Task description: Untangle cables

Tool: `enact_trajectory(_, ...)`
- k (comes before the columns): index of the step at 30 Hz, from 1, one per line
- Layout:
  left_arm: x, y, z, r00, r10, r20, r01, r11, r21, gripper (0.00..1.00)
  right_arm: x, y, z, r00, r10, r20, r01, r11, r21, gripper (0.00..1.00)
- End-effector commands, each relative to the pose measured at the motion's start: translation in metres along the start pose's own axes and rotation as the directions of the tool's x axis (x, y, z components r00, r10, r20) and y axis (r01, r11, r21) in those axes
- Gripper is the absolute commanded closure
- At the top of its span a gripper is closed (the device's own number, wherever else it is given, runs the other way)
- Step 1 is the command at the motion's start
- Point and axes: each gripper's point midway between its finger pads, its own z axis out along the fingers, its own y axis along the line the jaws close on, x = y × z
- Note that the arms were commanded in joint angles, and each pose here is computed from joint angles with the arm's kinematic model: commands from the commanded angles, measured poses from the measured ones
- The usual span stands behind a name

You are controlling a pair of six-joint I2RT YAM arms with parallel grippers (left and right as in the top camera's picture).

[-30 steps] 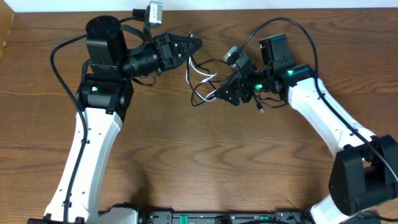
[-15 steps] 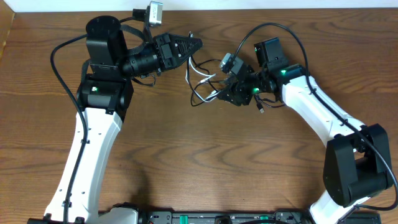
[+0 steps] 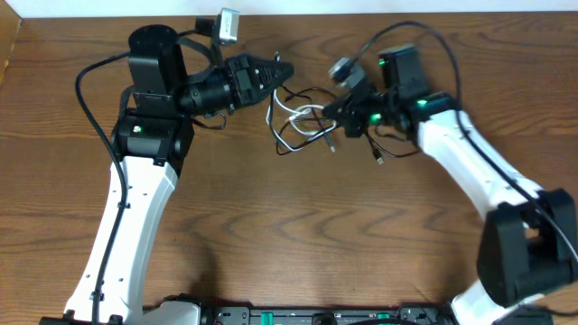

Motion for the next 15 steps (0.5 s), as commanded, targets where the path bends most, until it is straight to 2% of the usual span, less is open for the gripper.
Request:
enact_trajectory(1, -0.001, 0.006, -0.005, 0.998, 0.065, 0.026, -0.063, 0.996, -0.071, 0.93, -0.044, 0.009, -0.062, 0.967, 0.202, 0.158, -0.201, 0.979, -0.017, 0.99)
enact_trajectory(5, 0.0, 0.02, -0.007, 0.998, 0.054, 0.035, -0.049, 0.99, -0.136, 0.92, -0.058, -0.015, -0.116, 0.892, 0.362, 0.27, -0.38, 0.925, 0.014, 0.99)
enact_trajectory(10, 0.0, 0.02, -0.007, 0.997, 0.066, 0.032, -0.061, 0.989, -0.136, 0.93, -0.022, -0.078, -0.146, 0.746, 0.58, 0.327, -0.647, 0.747, 0.152, 0.99)
enact_trajectory(11, 0.0, 0.02, -0.007, 0.997, 0.066, 0.032, -0.061, 0.989, -0.136, 0.93, -0.016, -0.083, -0.145, 0.745, 0.586, 0.319, -0.654, 0.736, 0.174, 0.99)
enact_trajectory(13, 0.0, 0.02, -0.007, 0.997, 0.066, 0.032, -0.061, 0.989, -0.135, 0.93, -0.008, -0.078, -0.131, 0.819, 0.521, 0.24, -0.564, 0.808, 0.17, 0.96)
enact_trajectory(14, 0.0, 0.02, -0.007, 0.997, 0.066, 0.032, -0.061, 0.989, -0.135, 0.93, -0.006, -0.066, -0.116, 0.88, 0.441, 0.175, -0.464, 0.877, 0.126, 0.8)
enact_trajectory(15, 0.0, 0.02, -0.007, 0.997, 0.066, 0.032, -0.061, 0.989, -0.135, 0.93, -0.003, -0.06, -0.108, 0.902, 0.408, 0.143, -0.424, 0.9, 0.103, 0.75)
